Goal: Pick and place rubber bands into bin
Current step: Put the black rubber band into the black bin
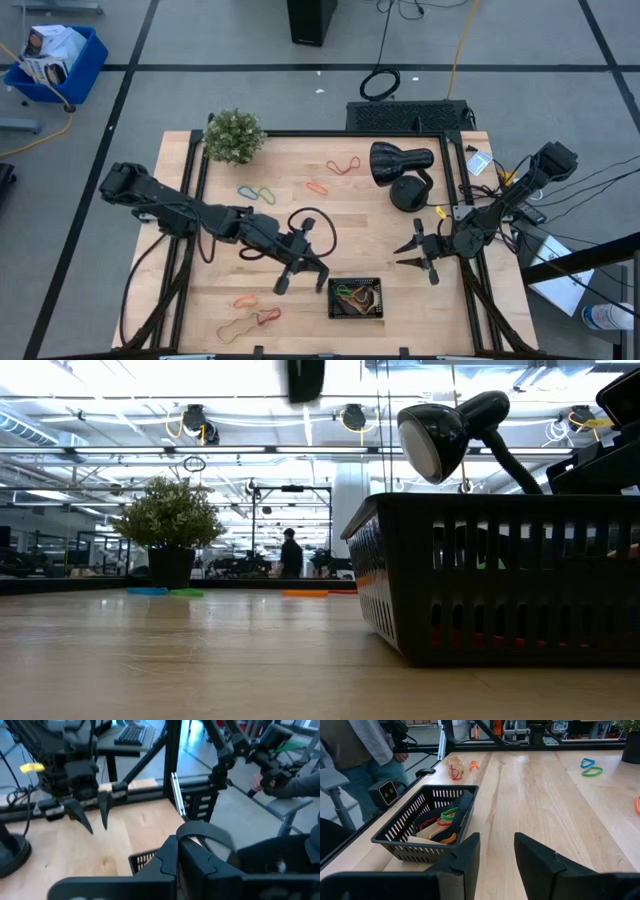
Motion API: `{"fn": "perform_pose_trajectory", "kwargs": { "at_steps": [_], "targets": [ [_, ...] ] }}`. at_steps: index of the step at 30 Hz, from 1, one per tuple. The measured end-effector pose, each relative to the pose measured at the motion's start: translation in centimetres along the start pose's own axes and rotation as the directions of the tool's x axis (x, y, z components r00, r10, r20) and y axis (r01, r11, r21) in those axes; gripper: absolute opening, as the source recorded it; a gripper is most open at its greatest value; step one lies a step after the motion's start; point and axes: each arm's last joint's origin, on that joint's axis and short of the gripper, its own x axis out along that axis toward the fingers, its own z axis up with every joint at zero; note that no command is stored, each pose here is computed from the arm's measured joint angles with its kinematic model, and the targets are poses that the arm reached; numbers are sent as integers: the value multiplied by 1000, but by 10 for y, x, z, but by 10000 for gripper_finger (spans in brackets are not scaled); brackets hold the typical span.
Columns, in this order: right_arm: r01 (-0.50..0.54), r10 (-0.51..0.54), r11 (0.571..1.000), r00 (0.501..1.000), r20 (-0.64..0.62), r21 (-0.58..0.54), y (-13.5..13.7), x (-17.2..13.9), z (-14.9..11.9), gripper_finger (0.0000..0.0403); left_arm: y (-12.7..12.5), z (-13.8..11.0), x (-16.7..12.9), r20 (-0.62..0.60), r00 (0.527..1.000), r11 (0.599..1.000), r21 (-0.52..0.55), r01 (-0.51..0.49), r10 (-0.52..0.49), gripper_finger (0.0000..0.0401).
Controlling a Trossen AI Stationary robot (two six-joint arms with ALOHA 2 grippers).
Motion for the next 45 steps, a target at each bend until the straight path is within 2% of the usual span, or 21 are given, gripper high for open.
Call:
{"fn": "perform_pose_trajectory", "kwargs": {
  "at_steps": [7, 13, 19, 22, 28, 37, 45],
  "targets": [
    [-2, 2, 1000, 1000, 6, 3, 0, 0, 1, 116, 3, -13, 24, 31, 999, 1000, -4, 10, -10, 22],
    [-5, 5, 1000, 1000, 10, 6, 0, 0, 1, 116, 4, -27, 45, 70, 996, 998, 0, 57, -57, 6],
    [-6, 5, 1000, 1000, 10, 6, 0, 0, 1, 116, 8, -44, 63, 78, 995, 998, 1, 60, -60, 31],
    [-6, 6, 1000, 1000, 14, 8, 0, 0, 2, 116, 12, -52, 70, 72, 996, 999, -5, 54, -53, 30],
    [-7, 7, 1000, 1000, 16, 9, 0, 0, 2, 116, 17, -72, 82, 18, 999, 998, -39, 44, -44, 6],
    [-8, 8, 1000, 1000, 20, 12, 1, 0, 2, 116, 22, -103, 99, -55, 998, 995, -92, 25, -30, 43],
    [-8, 8, 1000, 1000, 21, 12, 1, 0, 2, 116, 24, -123, 106, -115, 992, 990, -138, 39, -55, 21]
  ]
}}
